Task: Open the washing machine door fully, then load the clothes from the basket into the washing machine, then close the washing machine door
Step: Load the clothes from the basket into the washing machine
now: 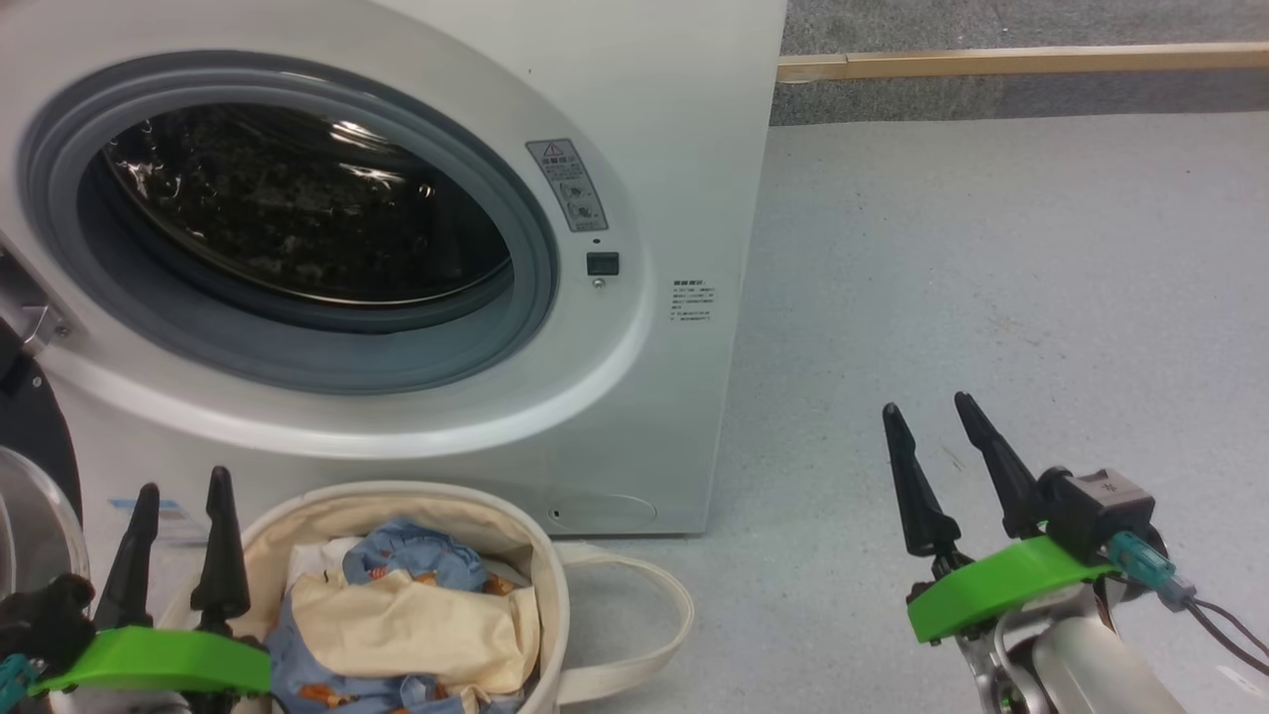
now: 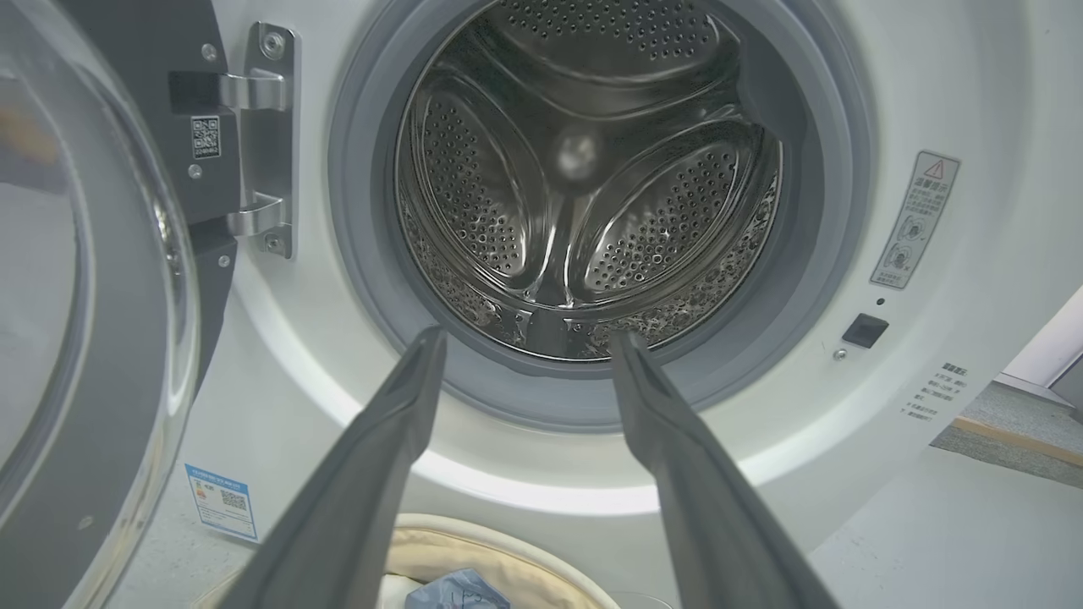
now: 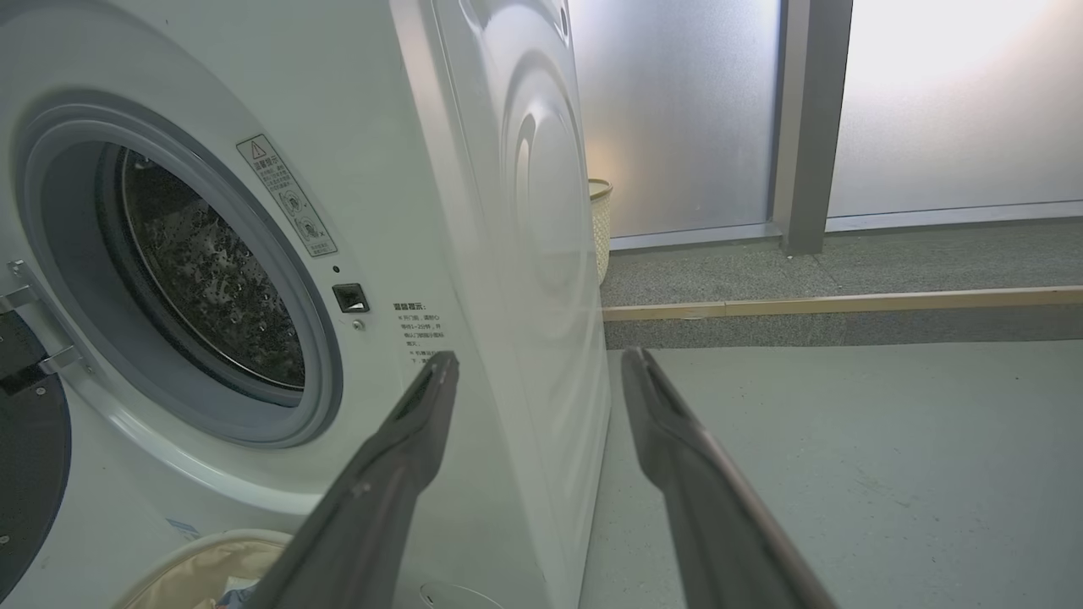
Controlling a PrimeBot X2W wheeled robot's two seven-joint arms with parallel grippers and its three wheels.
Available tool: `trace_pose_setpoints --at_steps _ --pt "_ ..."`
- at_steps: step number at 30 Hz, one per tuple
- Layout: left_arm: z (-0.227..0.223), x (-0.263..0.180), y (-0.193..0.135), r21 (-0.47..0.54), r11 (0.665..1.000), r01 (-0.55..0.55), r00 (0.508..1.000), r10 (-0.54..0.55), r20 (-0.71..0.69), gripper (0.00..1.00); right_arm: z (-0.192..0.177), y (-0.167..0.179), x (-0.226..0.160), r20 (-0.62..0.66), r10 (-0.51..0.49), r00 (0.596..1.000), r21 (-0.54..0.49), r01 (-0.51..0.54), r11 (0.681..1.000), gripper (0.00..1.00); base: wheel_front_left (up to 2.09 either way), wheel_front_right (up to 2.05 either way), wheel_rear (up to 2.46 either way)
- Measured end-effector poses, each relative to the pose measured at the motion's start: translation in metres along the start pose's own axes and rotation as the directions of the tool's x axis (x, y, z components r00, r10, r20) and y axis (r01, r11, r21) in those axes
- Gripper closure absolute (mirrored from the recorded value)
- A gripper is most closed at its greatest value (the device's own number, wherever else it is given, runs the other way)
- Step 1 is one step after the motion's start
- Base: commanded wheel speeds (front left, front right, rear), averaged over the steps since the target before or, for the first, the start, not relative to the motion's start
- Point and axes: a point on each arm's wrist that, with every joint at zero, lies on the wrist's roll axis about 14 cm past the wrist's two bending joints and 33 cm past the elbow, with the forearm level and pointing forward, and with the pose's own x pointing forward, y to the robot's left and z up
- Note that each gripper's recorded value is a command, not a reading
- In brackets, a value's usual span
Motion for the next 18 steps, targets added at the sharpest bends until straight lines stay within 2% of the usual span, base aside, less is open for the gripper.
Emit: trace_pose_setpoints --at_steps 5,12,18 --pt "-0.003 0.002 0.004 -0.019 1.000 -0.020 1.000 0.020 -0.006 0.00 0.000 0.000 0.003 0.001 0.002 1.000 0.000 -0.002 1.000 0.00 0.00 0.00 0.00" --pt "-0.025 0.010 -0.008 0.014 1.000 -0.009 0.998 0.010 -0.064 0.00 -0.010 -0.003 0.007 -0.023 -0.001 1.000 0.010 0.001 1.000 0.00 0.00 0.00 0.00" --pt "-0.070 0.019 -0.028 0.027 0.999 0.032 0.981 -0.026 -0.194 0.00 -0.008 -0.008 0.021 -0.012 0.003 1.000 0.009 -0.003 1.000 0.00 0.00 0.00 0.00"
